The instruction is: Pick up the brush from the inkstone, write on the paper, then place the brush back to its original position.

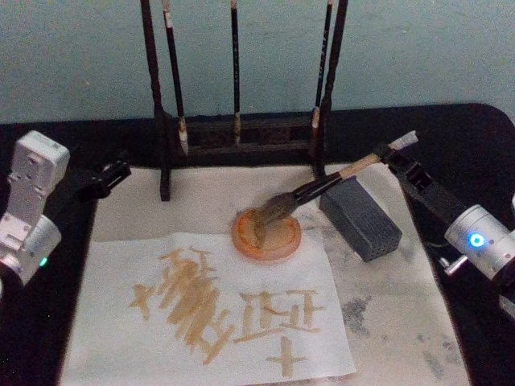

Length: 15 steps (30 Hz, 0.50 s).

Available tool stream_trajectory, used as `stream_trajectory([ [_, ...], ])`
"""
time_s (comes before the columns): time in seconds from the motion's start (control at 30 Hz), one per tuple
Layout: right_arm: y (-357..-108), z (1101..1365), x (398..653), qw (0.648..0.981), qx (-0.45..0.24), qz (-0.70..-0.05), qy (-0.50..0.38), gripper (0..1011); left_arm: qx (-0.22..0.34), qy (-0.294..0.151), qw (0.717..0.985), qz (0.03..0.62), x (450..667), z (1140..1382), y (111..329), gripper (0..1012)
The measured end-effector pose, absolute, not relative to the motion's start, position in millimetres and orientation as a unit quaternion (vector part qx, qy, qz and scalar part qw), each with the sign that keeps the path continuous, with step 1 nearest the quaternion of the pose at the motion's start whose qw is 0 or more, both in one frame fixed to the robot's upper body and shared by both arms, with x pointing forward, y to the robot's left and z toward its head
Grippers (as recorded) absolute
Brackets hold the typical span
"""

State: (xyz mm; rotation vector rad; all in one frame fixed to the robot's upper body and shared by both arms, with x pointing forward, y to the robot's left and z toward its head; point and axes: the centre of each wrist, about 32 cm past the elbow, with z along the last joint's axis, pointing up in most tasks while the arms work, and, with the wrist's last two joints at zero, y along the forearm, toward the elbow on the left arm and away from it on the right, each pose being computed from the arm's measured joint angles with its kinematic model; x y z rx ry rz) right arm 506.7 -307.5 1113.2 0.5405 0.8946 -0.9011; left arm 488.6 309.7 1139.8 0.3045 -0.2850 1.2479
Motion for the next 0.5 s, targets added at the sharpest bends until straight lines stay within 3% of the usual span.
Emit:
stream_trajectory([
  [0.5,-310.6,1103.4,507.4,0.758,0.240,-0.434,0.424,161,0.141,-0.132,0.791,0.580,488.6,1139.8,309.7,1002],
])
